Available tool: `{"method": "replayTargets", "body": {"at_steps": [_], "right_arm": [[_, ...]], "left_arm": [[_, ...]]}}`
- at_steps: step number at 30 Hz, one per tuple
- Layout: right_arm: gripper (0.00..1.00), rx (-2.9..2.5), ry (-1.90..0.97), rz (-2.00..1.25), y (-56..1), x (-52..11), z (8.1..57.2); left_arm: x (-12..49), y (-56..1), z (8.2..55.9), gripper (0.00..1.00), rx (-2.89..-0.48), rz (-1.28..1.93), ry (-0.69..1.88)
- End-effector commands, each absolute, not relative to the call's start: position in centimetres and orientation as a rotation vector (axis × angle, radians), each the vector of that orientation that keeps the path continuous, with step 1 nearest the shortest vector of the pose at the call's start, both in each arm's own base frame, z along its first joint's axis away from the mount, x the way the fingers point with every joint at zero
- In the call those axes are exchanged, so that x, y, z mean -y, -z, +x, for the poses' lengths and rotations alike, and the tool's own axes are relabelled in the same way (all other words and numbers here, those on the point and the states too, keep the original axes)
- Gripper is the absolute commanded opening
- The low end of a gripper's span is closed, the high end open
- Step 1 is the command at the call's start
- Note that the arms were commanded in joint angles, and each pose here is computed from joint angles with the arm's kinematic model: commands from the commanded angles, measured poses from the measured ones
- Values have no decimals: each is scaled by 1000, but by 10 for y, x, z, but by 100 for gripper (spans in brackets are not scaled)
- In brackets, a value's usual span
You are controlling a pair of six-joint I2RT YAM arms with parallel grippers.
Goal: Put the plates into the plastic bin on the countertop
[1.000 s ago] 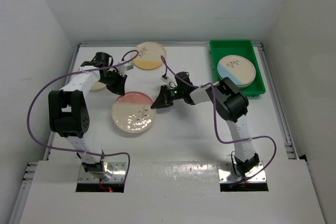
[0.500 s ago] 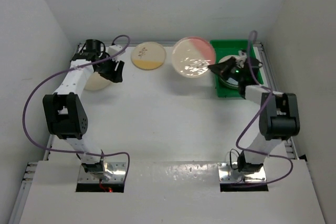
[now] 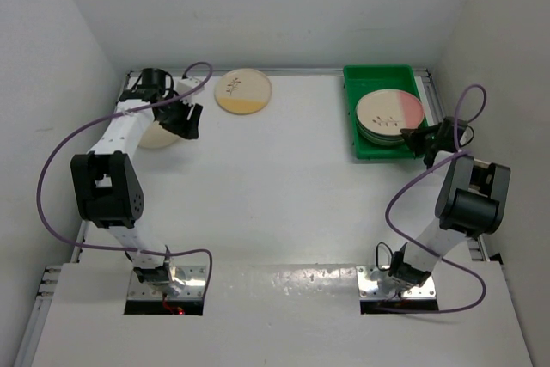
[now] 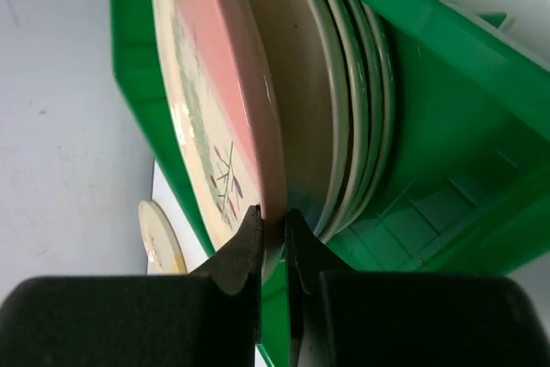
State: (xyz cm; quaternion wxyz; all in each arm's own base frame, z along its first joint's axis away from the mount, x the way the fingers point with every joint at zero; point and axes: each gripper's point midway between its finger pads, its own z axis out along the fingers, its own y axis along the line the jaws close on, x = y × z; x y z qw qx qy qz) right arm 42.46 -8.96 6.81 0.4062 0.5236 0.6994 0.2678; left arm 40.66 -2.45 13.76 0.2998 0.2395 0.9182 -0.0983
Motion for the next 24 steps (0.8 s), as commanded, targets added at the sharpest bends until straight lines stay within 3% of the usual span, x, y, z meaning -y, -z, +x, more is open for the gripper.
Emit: {"method": "replayTargets", "body": {"at_steps": [1, 5, 9, 14, 18, 24], "right_arm": [[0, -1647, -725, 1185, -121, 97, 459], [3, -1766, -688, 1213, -97, 90, 453], [29, -1894, -582, 1189, -88, 85, 450], [44, -2060, -402, 1150, -71, 80, 433], [56, -2122, -361, 1100, -72, 76, 421], [60, -2207, -225, 990, -79, 72, 406]], "left_arm": [[22, -149, 407, 65, -2407, 621, 240], [20, -134, 405, 65, -2450, 607, 249], [25, -131, 422, 65, -2447, 582, 288], [36, -131, 461, 65, -2430, 518, 314], [52, -140, 519, 65, -2364, 467, 300], [74, -106, 583, 65, -2365, 336, 267]]}}
